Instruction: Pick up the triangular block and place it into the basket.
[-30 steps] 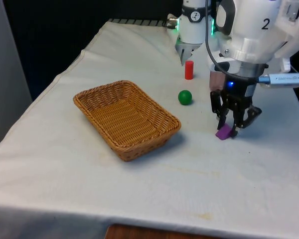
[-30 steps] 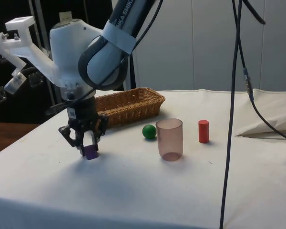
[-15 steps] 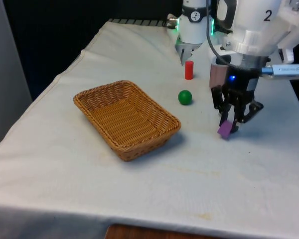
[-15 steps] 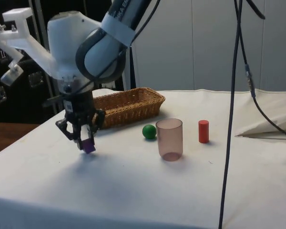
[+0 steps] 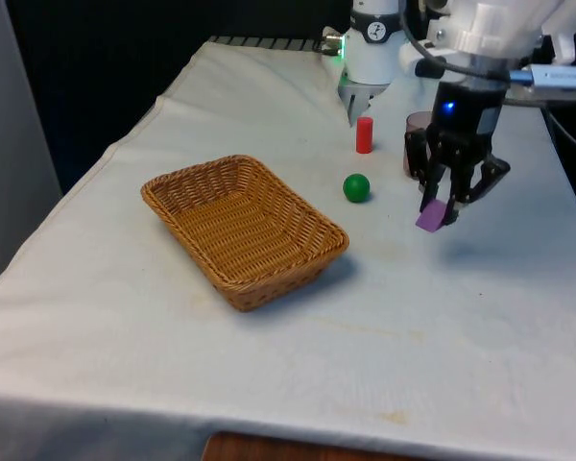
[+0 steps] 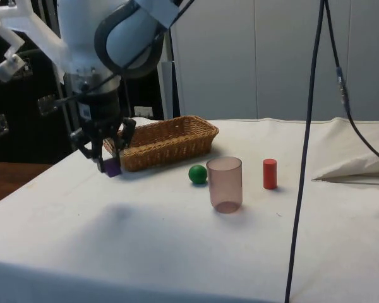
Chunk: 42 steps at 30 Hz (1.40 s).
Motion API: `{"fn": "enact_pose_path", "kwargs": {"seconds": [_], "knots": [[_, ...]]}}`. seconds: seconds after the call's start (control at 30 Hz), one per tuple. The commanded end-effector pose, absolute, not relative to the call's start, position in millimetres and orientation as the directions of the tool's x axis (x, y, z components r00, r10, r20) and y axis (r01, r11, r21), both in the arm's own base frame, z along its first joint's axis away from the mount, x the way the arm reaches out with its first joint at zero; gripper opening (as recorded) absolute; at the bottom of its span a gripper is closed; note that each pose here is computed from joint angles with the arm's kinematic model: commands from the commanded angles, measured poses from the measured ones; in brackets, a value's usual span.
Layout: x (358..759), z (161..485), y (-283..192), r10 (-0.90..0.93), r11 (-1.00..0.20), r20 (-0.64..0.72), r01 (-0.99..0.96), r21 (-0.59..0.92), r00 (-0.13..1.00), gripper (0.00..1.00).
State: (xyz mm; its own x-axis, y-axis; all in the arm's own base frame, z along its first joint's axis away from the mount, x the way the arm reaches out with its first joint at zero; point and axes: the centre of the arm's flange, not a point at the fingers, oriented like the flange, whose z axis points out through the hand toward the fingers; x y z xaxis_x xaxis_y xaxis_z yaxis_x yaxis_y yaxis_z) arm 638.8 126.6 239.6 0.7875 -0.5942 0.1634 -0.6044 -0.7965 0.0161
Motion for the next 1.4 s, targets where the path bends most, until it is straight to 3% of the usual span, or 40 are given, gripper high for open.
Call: {"fn": "enact_pose_path", "kwargs": {"seconds": [0.0, 0.83, 1.37], "knots": [[638, 247, 123, -0.594, -0.796, 0.168, -0.605, 0.019, 0.787, 0.33], [645, 316, 74, -0.564, -0.811, 0.226, -0.584, 0.029, 0.794, 0.33], [647, 331, 27, -0.543, -0.820, 0.247, -0.570, 0.051, 0.803, 0.33]]}}
